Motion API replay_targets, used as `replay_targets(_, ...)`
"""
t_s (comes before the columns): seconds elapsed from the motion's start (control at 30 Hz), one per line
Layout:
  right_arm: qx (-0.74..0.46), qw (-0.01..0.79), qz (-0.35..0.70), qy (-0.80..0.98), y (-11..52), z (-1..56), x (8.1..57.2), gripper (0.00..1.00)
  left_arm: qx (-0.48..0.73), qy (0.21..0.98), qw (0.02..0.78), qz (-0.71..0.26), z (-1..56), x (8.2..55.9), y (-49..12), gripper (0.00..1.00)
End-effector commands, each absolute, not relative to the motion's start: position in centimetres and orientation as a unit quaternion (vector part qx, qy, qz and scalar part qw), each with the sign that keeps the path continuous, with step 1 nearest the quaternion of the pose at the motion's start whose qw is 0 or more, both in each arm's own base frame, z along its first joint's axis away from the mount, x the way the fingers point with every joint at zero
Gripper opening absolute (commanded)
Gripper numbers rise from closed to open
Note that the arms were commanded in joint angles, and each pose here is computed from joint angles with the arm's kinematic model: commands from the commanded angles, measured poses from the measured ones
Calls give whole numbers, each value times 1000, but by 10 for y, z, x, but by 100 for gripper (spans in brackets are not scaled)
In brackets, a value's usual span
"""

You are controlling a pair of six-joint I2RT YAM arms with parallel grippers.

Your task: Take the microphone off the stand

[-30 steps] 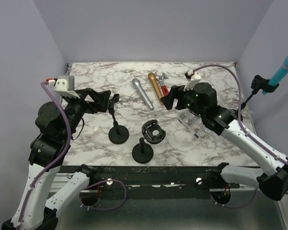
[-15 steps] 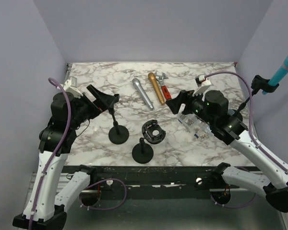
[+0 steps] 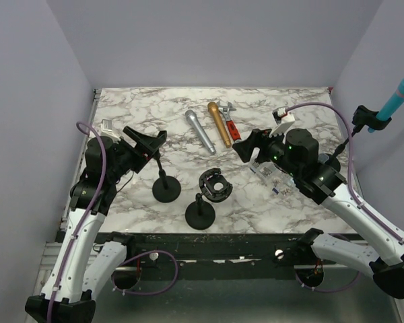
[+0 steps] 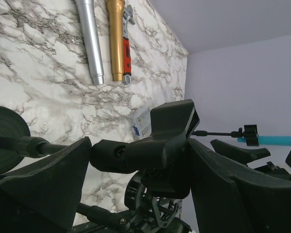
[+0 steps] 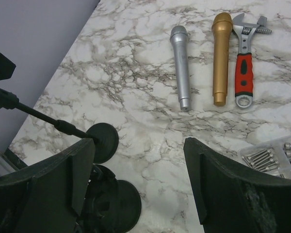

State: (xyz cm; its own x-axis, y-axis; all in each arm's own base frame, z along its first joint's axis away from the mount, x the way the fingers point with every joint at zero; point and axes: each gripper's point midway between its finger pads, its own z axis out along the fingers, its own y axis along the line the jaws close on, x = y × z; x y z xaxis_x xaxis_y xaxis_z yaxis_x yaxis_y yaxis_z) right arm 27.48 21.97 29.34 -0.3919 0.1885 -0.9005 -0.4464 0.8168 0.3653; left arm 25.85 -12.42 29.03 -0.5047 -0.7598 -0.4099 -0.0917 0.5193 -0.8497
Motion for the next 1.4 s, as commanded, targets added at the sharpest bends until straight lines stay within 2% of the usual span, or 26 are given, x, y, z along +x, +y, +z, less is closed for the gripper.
replay_targets(0.0,-75,552,281,782,215,291,279,82,-299,770,404,-393,270,258,-119,76)
replay_targets(0.17,-76,546,283,785,220,283,282,82,-302,781,396,-378,243,252,-116,69)
replay_targets(0.43,-80,531,287,793,230,267,289,82,-282,823,356,-343,178,244,-116,69)
replay_targets(0.63,-81,524,290,797,235,258,291,82,-285,837,342,-318,148,240,-112,71)
replay_targets(0.73,-80,519,291,800,237,253,292,82,-276,845,342,-305,144,241,-109,78)
replay_targets(1.07,-80,515,289,803,240,249,296,82,-213,840,391,-311,190,246,-111,98)
replay_targets(1.37,-82,513,270,811,235,245,299,82,-74,790,508,-335,281,238,-118,98)
